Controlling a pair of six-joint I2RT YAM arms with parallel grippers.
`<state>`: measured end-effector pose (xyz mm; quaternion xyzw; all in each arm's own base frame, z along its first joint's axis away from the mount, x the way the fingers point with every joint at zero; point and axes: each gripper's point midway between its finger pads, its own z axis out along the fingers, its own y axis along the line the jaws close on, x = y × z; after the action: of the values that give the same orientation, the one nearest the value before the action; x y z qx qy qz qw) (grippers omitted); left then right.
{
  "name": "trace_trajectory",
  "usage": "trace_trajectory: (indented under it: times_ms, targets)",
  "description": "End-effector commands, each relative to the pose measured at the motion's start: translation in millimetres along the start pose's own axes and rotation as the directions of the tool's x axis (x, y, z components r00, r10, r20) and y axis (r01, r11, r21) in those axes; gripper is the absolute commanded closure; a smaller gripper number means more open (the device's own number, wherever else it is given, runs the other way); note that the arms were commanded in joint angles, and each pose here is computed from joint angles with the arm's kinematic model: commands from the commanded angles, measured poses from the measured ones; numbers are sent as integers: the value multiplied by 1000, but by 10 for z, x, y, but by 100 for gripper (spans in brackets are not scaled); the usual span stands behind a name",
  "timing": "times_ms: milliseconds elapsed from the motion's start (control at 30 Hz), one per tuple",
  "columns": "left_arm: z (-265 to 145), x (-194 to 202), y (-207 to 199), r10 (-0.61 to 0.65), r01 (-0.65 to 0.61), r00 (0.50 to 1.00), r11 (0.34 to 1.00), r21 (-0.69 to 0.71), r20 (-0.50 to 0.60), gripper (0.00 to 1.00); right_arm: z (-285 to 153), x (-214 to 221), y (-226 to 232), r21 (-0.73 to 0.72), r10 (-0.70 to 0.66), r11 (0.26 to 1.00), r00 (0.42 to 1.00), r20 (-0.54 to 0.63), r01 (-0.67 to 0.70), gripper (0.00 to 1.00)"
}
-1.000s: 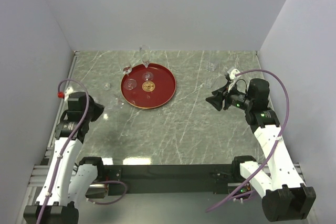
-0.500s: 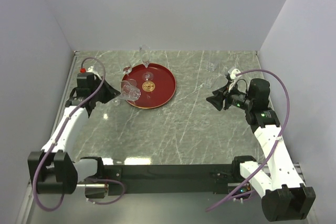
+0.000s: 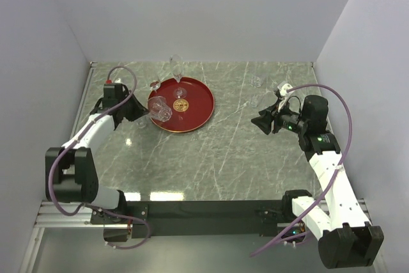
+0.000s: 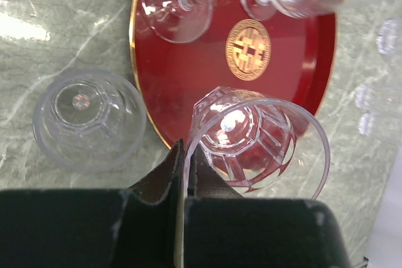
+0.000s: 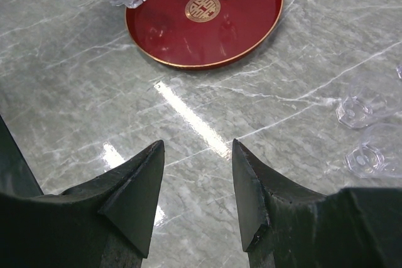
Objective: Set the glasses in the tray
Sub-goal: Place the glass into the tray
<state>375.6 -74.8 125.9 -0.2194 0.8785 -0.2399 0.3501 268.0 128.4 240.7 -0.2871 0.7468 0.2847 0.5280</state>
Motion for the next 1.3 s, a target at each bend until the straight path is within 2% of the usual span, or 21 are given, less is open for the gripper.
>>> trace_trajectory:
  times_ms: [0,300,600,1000,1100,1133,1267]
  targets:
    - [61,-275,-168,27,-29,997,999,25,79,98,-6,-39,-43,13,-23,1000,1000,13,23,46]
    - [267,-170,-70,30,-29,999,999,-29,34,94,0,-35,-52,14,-24,1000,1000,11,24,46]
    - [343,-144,-12,34,-32,999,997,-72,28,83,-6,-32,-67,19,-21,1000,1000,10,21,46]
    - [275,-222,-125,60,-57,997,997,-56,39,54,-15,-38,-89,28,-22,999,1000,11,22,46]
    - [175,-282,-194,79,-76,995,996,-41,62,45,-21,-37,-91,31,-27,999,1000,10,27,46]
    - [150,-276,-189,87,-84,994,996,-42,64,39,-27,-40,-105,37,-29,999,1000,10,29,46]
    - [-75,-356,-274,112,-110,987,994,-23,117,29,-44,-32,-147,61,-42,997,999,2,41,46]
